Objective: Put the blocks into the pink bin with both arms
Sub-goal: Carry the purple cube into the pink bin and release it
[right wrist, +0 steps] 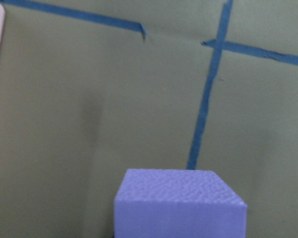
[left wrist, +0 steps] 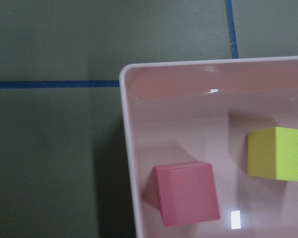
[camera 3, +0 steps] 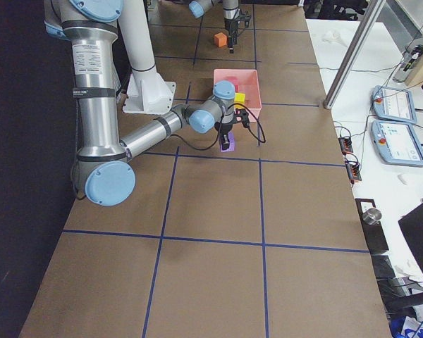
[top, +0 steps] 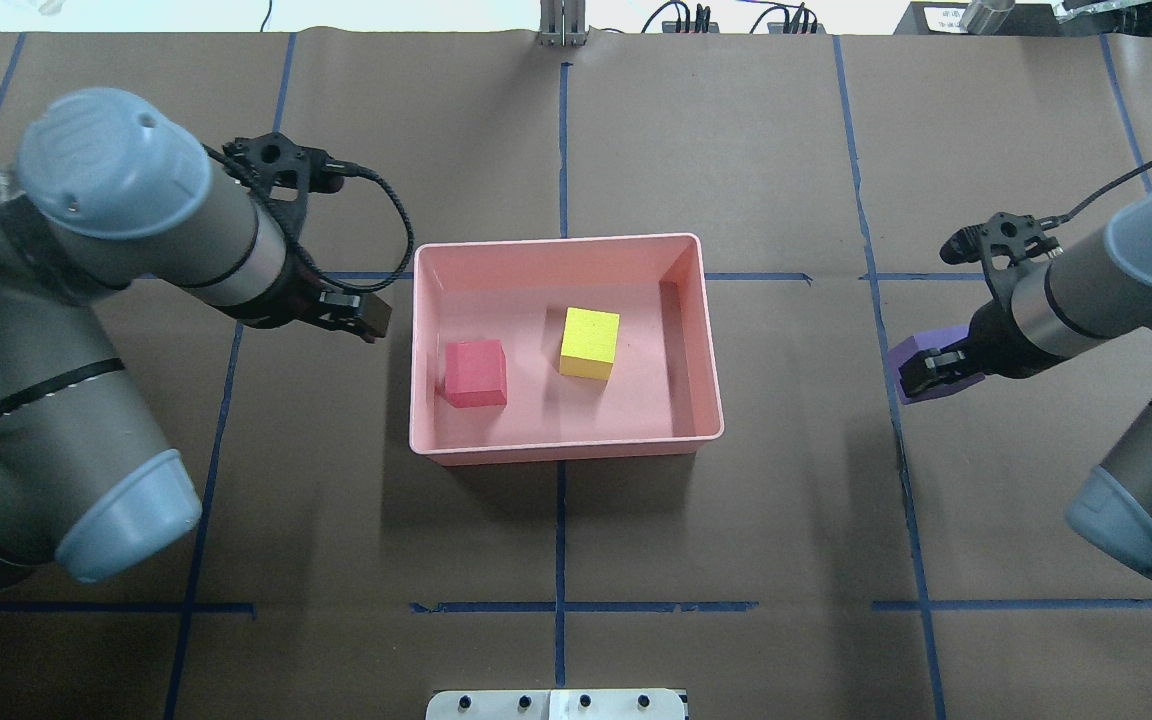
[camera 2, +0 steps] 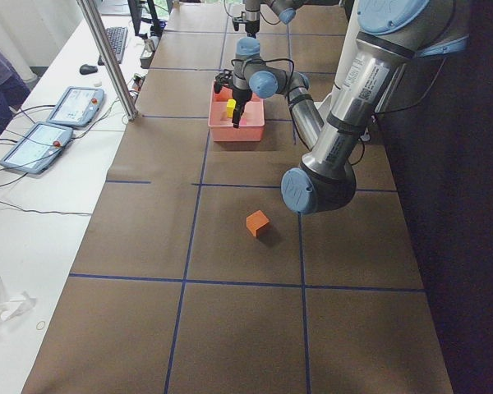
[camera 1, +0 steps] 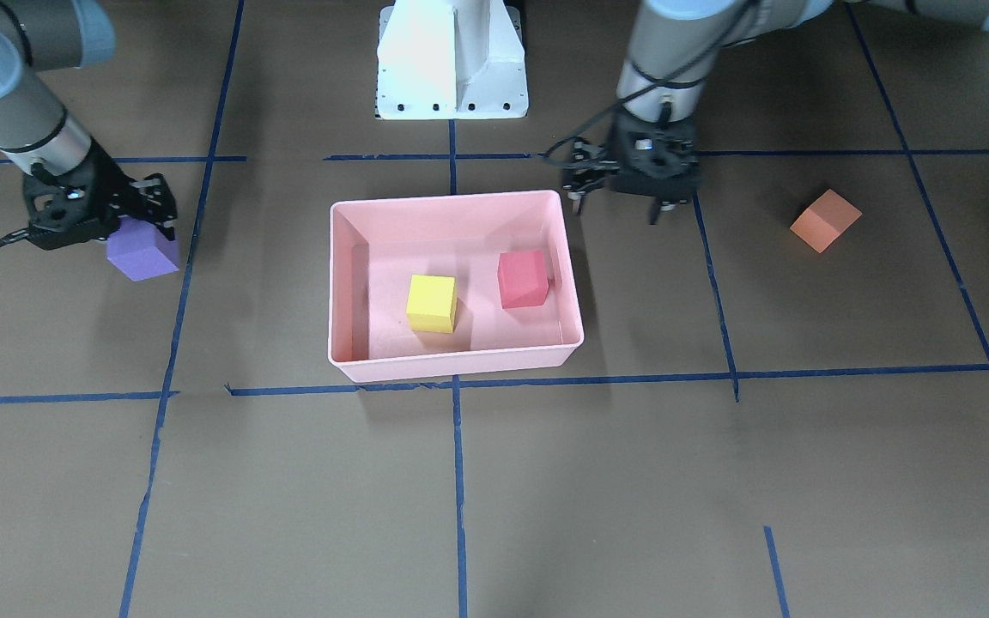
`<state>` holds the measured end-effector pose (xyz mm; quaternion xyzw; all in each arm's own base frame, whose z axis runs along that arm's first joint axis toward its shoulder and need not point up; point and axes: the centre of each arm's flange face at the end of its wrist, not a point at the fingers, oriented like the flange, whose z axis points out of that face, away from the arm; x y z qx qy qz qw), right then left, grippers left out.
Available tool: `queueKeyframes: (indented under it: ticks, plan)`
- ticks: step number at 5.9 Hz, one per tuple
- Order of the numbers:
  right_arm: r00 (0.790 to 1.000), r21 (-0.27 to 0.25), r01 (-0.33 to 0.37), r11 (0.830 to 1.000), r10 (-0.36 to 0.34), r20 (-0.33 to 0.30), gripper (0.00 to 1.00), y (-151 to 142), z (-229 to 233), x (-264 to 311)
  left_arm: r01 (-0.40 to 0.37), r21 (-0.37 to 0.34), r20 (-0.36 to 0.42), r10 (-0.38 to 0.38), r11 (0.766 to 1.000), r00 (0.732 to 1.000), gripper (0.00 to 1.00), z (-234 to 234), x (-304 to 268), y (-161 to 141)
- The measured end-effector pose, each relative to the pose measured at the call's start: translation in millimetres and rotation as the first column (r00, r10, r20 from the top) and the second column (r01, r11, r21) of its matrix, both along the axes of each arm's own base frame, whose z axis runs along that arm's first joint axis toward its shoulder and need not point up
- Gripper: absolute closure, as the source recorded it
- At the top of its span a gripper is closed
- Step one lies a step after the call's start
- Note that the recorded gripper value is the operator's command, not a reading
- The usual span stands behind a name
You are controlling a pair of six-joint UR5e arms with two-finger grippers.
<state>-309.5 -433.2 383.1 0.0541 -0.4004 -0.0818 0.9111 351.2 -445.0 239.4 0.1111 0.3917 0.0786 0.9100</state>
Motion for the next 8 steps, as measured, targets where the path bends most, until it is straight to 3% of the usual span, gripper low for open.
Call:
queueKeyframes:
  ticks: [2,3,4,5,6,8]
  plan:
    - [0.997,-0.116,-0.079,0.990,0.080,0.003,0.75,-19,-127,-49,-0.136,0.075,0.060,0.132,0.988,0.989,0.00,76,-99,-20]
    - [0.992,-0.175,-0.126,0.976,0.128,0.000,0.53,-8,-178,-80,-0.181,0.091,0.075,0.175,0.979,0.982,0.00,108,-142,-14]
    - [0.982,-0.222,-0.185,0.957,0.187,-0.011,0.01,11,-211,-118,-0.200,0.099,0.077,0.193,0.975,0.978,0.00,133,-168,1]
    - [0.971,-0.248,-0.235,0.940,0.236,-0.028,0.00,29,-229,-152,-0.202,0.112,0.069,0.195,0.973,0.978,0.00,160,-184,19]
    - [0.965,-0.249,-0.261,0.933,0.260,-0.037,0.00,42,-237,-171,-0.199,0.128,0.060,0.193,0.972,0.979,0.00,187,-195,38]
    - [0.963,-0.240,-0.267,0.933,0.267,-0.036,0.00,50,-237,-171,-0.222,0.146,0.062,0.215,0.964,0.975,0.00,223,-196,56]
